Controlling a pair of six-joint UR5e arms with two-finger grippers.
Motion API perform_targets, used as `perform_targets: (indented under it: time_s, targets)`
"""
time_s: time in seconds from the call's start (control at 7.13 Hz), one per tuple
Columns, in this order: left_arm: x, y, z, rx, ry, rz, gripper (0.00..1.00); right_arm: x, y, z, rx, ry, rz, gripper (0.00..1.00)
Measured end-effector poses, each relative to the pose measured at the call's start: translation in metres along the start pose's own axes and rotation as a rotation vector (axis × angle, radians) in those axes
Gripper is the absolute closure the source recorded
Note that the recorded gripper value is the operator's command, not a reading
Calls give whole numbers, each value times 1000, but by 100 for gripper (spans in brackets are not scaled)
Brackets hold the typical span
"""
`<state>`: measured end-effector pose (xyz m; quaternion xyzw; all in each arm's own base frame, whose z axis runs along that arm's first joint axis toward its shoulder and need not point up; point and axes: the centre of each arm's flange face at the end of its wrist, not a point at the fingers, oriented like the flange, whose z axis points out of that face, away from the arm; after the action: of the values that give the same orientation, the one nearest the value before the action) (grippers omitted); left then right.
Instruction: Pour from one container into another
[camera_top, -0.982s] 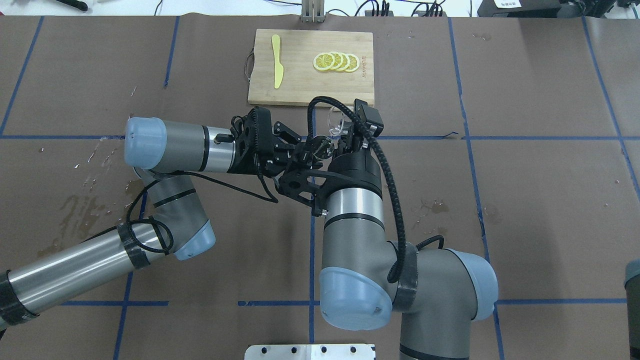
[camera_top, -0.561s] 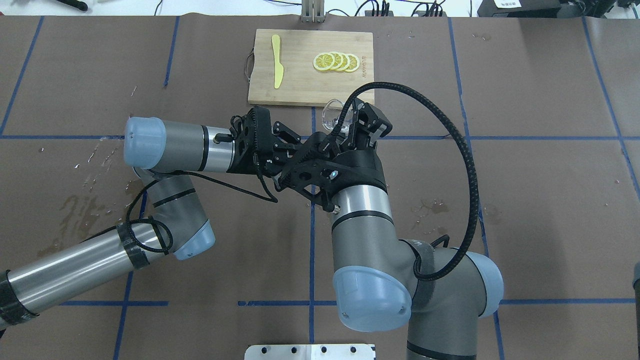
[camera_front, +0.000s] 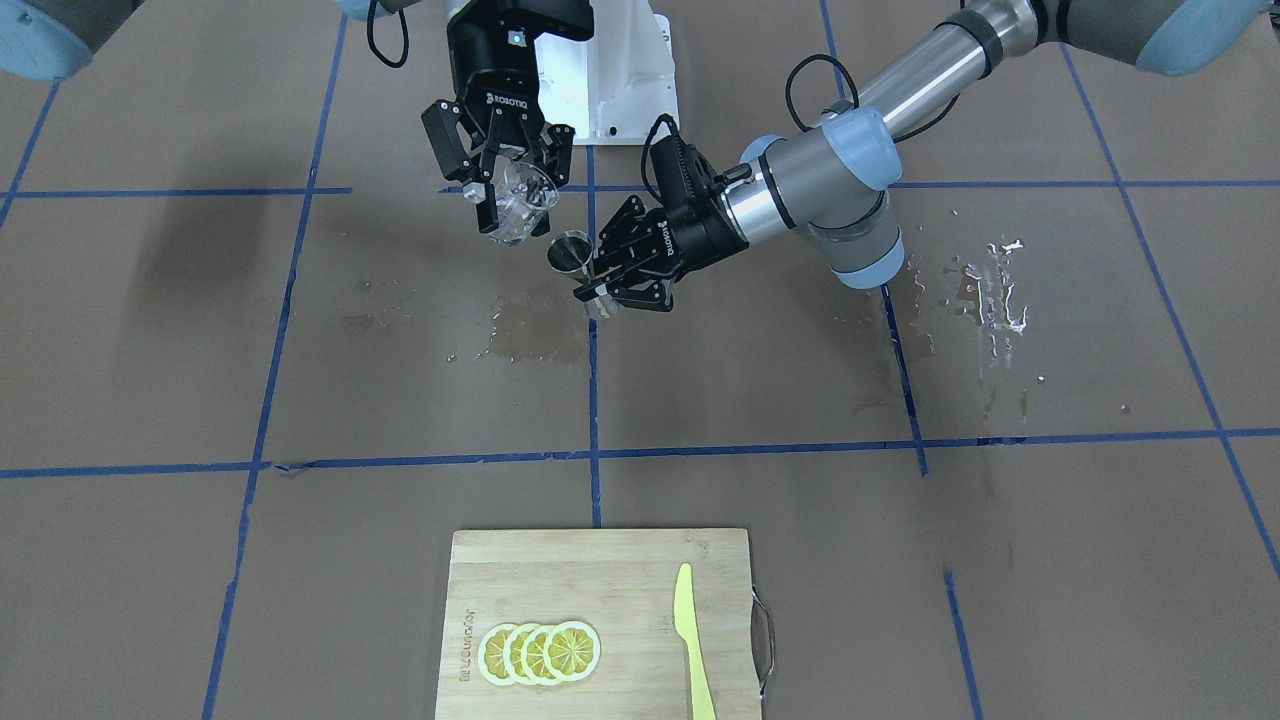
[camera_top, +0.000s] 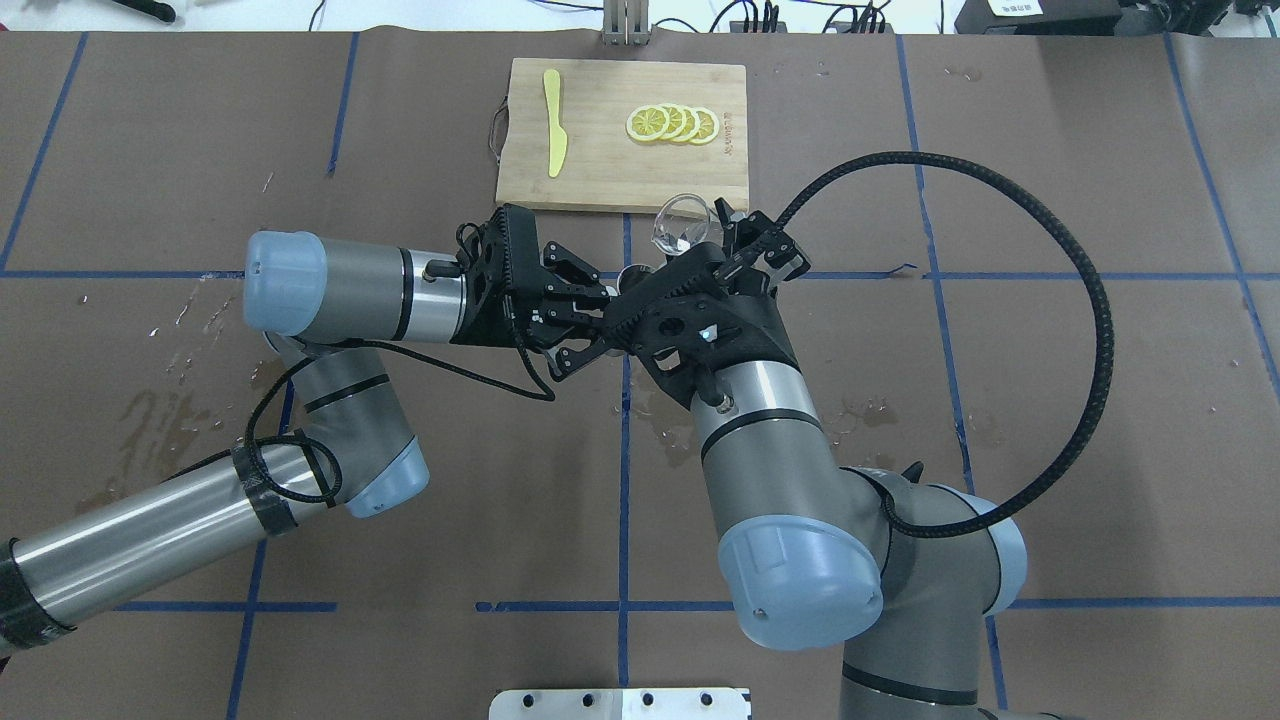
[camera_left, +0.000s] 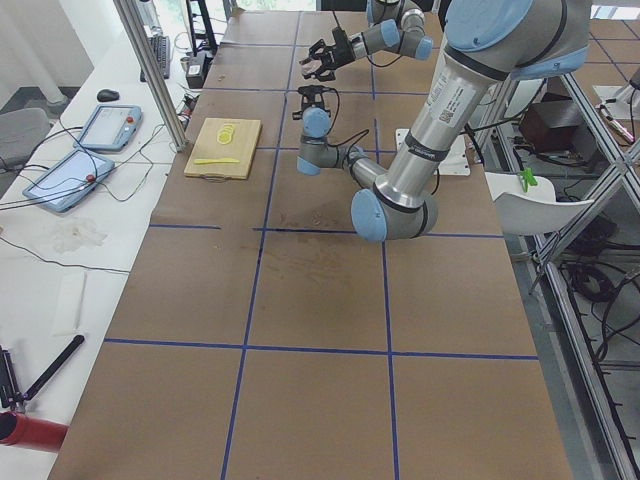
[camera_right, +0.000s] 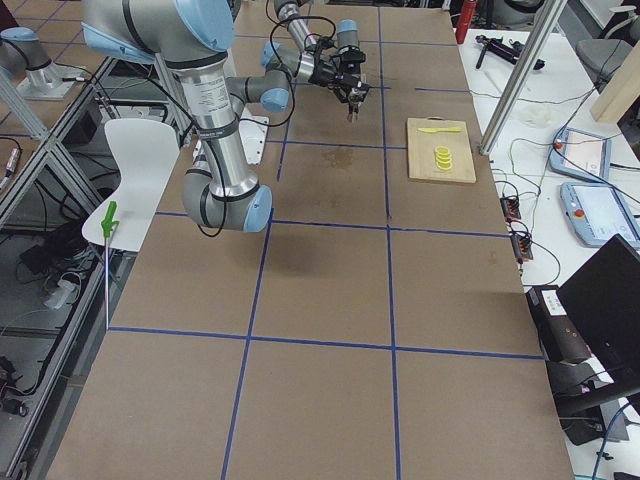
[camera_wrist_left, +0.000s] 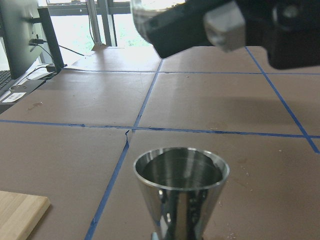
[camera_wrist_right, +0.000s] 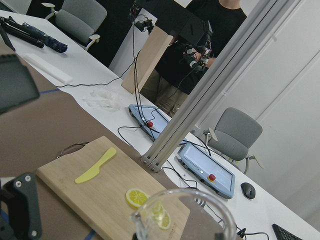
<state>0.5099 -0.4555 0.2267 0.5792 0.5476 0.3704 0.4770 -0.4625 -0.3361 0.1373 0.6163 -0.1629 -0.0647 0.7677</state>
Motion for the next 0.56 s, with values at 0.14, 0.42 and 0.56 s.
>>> perform_targets:
  time_s: [0.14,0.42,0.56]
  targets:
    - [-1,0,-3,5,-1,-3,100,7,7,3,7,-11,25,100]
    - [-3,11,-22,22,-8,6,100,16,14,6,17,-12,47,100]
    - [-6,17,-34,36,-12,14,100,19,15,8,19,-10,53,100]
